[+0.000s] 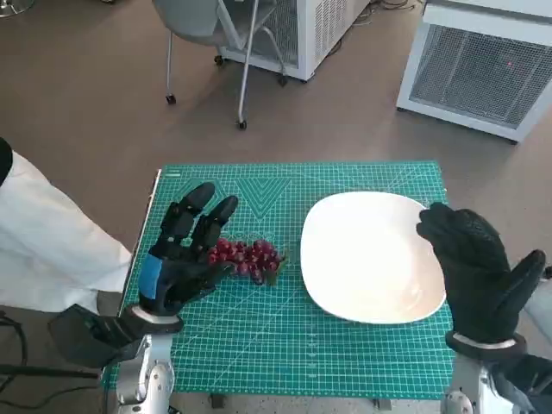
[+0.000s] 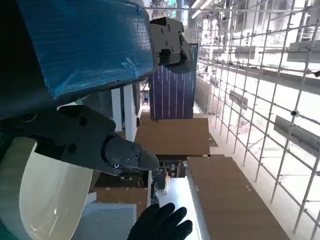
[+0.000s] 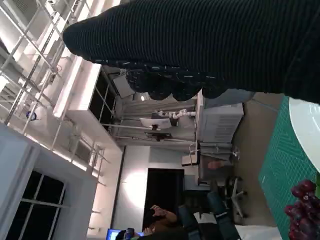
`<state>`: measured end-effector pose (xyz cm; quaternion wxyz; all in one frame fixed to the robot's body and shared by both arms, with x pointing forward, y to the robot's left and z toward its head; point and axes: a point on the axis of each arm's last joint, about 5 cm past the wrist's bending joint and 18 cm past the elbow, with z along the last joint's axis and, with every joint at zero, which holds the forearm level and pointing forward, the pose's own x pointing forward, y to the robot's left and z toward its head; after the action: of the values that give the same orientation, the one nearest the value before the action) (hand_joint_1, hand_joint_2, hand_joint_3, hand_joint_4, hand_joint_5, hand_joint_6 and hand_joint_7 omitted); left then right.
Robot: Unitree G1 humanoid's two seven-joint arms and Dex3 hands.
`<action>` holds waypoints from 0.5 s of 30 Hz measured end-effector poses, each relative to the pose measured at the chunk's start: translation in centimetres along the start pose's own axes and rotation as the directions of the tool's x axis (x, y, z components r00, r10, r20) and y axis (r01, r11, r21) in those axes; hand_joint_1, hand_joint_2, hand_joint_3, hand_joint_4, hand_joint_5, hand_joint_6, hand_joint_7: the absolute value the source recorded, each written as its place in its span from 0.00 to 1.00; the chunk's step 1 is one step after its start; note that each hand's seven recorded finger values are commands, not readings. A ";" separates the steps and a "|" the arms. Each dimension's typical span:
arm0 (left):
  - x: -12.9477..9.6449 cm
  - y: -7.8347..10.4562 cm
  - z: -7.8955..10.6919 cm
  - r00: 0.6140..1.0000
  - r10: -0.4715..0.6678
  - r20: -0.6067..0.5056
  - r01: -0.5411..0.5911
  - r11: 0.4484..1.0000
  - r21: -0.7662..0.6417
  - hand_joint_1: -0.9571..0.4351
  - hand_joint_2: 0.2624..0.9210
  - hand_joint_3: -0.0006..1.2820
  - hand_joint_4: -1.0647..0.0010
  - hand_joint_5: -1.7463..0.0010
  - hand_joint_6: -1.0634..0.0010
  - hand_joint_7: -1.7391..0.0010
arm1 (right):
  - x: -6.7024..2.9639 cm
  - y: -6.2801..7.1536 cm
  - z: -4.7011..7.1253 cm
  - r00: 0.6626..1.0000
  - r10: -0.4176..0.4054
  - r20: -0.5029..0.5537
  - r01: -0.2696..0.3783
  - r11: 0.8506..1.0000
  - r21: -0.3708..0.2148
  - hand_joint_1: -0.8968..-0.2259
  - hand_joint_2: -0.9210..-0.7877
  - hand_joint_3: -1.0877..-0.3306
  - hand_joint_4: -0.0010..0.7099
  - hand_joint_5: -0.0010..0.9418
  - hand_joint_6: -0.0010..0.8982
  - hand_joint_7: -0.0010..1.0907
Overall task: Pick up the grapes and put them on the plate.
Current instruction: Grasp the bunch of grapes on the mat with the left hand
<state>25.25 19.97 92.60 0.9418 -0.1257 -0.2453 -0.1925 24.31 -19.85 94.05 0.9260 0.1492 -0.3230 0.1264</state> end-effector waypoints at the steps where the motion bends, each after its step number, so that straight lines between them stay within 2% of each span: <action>1: 0.0 0.0 0.0 1.000 0.000 0.000 0.000 1.000 0.000 0.49 1.00 0.08 1.00 0.70 1.00 0.63 | 0.00 0.0 0.0 1.000 0.000 0.000 0.000 1.000 0.000 0.77 0.00 0.76 0.76 0.34 0.28 0.80; 11: 0.0 0.0 0.0 1.000 0.000 0.000 0.000 1.000 0.000 0.51 1.00 0.08 1.00 0.70 1.00 0.63 | -0.03 0.0 0.0 1.000 -0.001 -0.001 0.001 1.000 -0.001 0.77 0.00 0.75 0.75 0.36 0.27 0.80; 15: 0.0 0.0 0.0 1.000 0.000 0.000 0.000 1.000 0.000 0.51 1.00 0.08 1.00 0.70 1.00 0.63 | -0.03 0.0 0.0 1.000 0.000 -0.001 0.000 1.000 -0.002 0.77 0.00 0.75 0.71 0.41 0.26 0.81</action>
<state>25.25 19.97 92.60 0.9418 -0.1257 -0.2454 -0.1923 24.31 -19.89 94.01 0.9263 0.1482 -0.3226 0.1260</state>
